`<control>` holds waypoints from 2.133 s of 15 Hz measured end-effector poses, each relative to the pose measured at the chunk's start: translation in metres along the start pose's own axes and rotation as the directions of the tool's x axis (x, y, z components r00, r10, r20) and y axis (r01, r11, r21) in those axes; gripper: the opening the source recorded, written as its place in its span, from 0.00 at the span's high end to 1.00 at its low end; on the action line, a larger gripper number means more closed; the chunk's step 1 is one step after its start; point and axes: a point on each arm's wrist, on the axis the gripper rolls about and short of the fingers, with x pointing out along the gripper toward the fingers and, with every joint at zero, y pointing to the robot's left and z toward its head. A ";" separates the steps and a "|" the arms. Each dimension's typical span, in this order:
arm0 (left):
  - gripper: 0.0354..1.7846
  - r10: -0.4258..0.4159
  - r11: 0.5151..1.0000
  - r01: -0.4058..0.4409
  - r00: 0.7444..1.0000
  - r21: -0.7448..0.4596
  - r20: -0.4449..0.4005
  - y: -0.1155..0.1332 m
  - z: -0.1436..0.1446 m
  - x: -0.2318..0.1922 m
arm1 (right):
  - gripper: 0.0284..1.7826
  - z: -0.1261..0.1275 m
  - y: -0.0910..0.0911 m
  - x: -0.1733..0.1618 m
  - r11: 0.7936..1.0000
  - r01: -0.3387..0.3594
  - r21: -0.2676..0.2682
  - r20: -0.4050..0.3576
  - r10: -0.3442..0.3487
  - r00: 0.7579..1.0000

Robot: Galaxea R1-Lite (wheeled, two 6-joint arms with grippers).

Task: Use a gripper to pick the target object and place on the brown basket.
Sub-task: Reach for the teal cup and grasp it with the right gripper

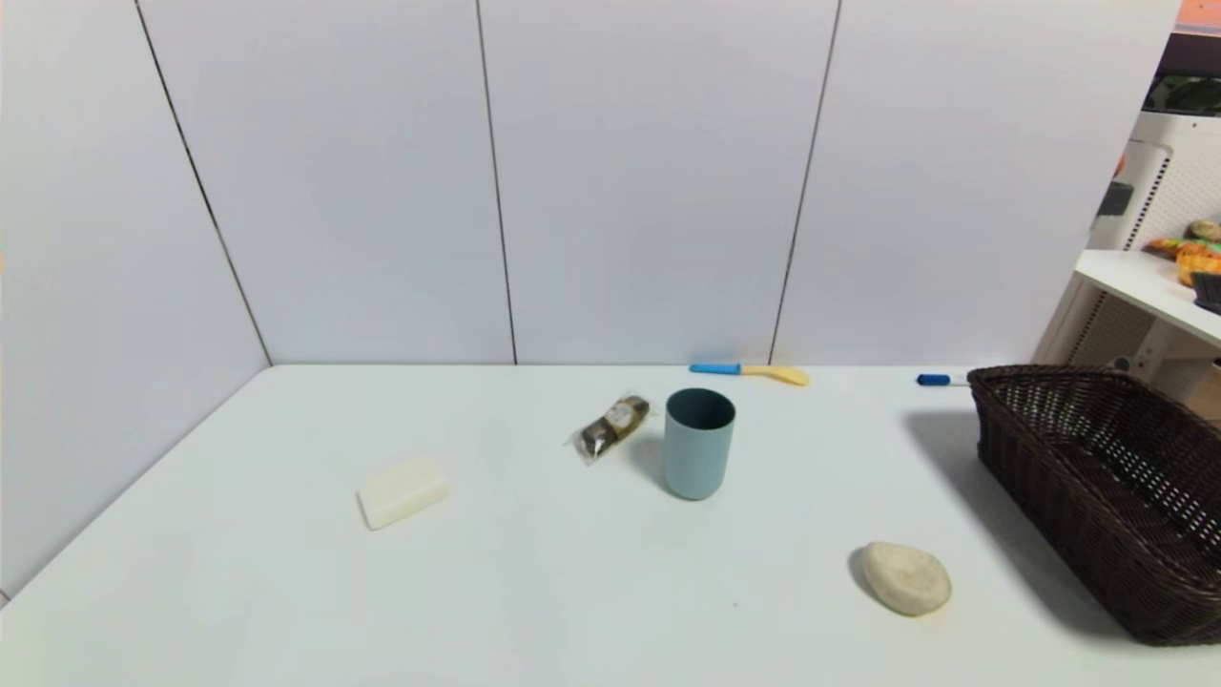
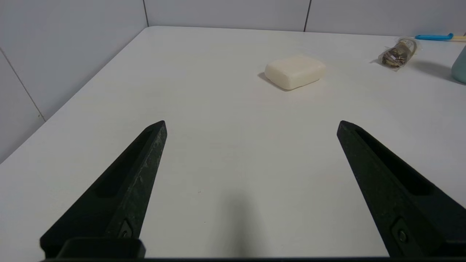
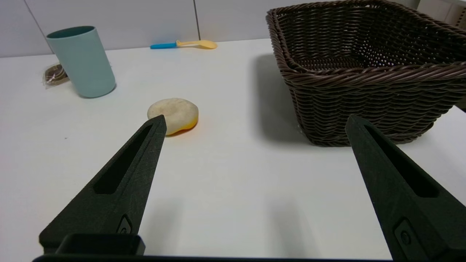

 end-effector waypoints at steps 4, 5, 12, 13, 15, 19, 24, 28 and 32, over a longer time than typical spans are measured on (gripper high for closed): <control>0.06 0.000 1.000 0.000 1.000 0.000 0.000 0.000 0.000 0.000 | 0.05 0.032 0.002 0.005 1.000 -0.007 -0.005 -0.025 0.007 1.000; 0.06 -0.001 1.000 0.001 1.000 0.000 0.000 0.000 0.000 0.000 | 0.05 0.048 0.003 0.010 1.000 -0.015 -0.007 -0.037 0.014 0.999; 0.06 0.000 1.000 0.000 1.000 0.000 0.000 0.000 0.000 0.000 | 0.05 0.189 0.032 0.102 0.968 -0.245 -0.058 -0.141 0.236 0.962; 0.06 0.000 1.000 0.000 1.000 0.000 0.000 0.000 0.000 0.000 | 0.05 0.206 0.042 0.120 0.957 -0.283 -0.064 -0.161 0.269 0.949; 0.06 0.000 1.000 0.000 1.000 0.000 0.000 0.000 0.000 0.000 | 0.05 0.226 0.067 0.160 0.932 -0.355 -0.074 -0.242 0.328 0.913; 0.06 0.000 1.000 0.000 1.000 0.000 0.000 0.000 0.000 0.000 | 0.05 0.216 0.121 0.223 0.876 -0.475 -0.088 -0.454 0.389 0.801; 0.06 0.000 1.000 0.000 1.000 0.000 0.000 0.000 0.000 0.000 | 0.05 0.174 0.165 0.277 0.826 -0.551 -0.121 -0.619 0.371 0.692; 0.06 0.000 1.000 0.000 1.000 0.000 0.000 0.000 0.000 0.000 | 0.05 0.153 0.179 0.300 0.812 -0.573 -0.112 -0.759 0.303 0.577; 0.06 0.000 1.000 0.000 1.000 0.000 0.000 0.000 0.000 0.000 | 0.05 0.148 0.196 0.331 0.817 -0.566 -0.109 -0.771 0.290 0.567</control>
